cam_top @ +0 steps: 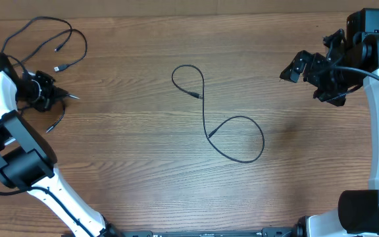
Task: Untangle cables
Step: 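Adjust the cables at the left with the left gripper and release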
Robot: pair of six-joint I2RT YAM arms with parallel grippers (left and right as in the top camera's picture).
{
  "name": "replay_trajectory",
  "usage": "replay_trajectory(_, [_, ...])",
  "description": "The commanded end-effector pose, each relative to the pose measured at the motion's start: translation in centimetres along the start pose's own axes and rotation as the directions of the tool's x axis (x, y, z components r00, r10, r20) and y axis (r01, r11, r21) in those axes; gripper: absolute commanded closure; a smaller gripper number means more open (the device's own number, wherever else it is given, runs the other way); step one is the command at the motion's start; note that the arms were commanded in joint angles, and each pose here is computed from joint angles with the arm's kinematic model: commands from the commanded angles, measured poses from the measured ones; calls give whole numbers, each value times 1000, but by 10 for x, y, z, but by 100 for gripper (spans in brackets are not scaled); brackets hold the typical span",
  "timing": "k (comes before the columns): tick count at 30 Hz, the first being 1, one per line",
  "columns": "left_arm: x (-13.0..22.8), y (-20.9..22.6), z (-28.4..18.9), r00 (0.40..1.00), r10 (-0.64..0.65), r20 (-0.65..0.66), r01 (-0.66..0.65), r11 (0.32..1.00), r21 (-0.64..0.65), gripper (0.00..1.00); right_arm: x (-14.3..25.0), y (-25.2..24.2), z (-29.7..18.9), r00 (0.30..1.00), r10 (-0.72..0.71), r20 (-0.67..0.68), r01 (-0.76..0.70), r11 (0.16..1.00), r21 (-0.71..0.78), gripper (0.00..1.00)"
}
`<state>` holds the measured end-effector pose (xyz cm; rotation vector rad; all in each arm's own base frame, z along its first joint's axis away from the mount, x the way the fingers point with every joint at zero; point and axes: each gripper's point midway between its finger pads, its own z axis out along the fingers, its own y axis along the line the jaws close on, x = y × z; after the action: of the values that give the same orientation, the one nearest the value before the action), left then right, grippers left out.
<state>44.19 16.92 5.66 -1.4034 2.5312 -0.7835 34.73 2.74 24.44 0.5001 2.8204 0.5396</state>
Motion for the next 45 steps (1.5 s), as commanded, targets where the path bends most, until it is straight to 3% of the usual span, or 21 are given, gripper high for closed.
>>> replay_trajectory(1, [3,-7,2,1000,-3,-6,3,1000,-4,85,1,4,-4,1000,-7,14,7,1000,-11,0])
replay_trajectory(3, [-4,5,1,999,-5,32,7,998,-67,77,1,4,-4,1000,-7,14,7,1000,-11,0])
replay_trajectory(5, [-12,19,-3,997,-12,70,21,992,-127,51,1,4,-4,1000,-7,14,7,1000,-11,0])
replay_trajectory(8, [-21,35,-9,994,-22,105,41,983,-182,45,1,4,-4,1000,-7,14,7,1000,-11,0])
replay_trajectory(13, [-27,22,-34,996,-21,91,29,996,-89,41,1,4,-4,1000,-7,14,7,1000,-11,0])
replay_trajectory(18, [-33,-5,-69,992,51,119,-46,998,-45,24,1,4,-4,1000,-7,14,7,1000,-11,0])
replay_trajectory(21, [-46,-1,-90,974,109,199,-80,986,-148,19,1,4,-4,1000,-7,14,7,1000,-11,0])
replay_trajectory(23, [-59,26,-109,955,120,270,-29,948,-318,11,1,4,-4,1000,-7,14,7,1000,-11,0])
replay_trajectory(26, [-70,83,-144,927,140,349,100,804,-587,12,1,4,-4,1000,-7,14,7,1000,-11,0])
replay_trajectory(28, [-73,113,-162,912,144,385,182,699,-691,9,1,4,-4,1000,-7,14,7,1000,-11,0])
replay_trajectory(30, [-74,134,-169,911,130,392,218,654,-724,2,1,4,-4,1000,-7,14,7,1000,-11,0])
replay_trajectory(38, [-85,198,-157,889,-65,454,357,718,-597,0,1,4,-4,1000,-7,14,7,1000,-11,0])
replay_trajectory(45, [-117,204,-132,889,-16,458,244,862,-444,2,1,4,-4,1000,-7,14,7,1000,-11,0])
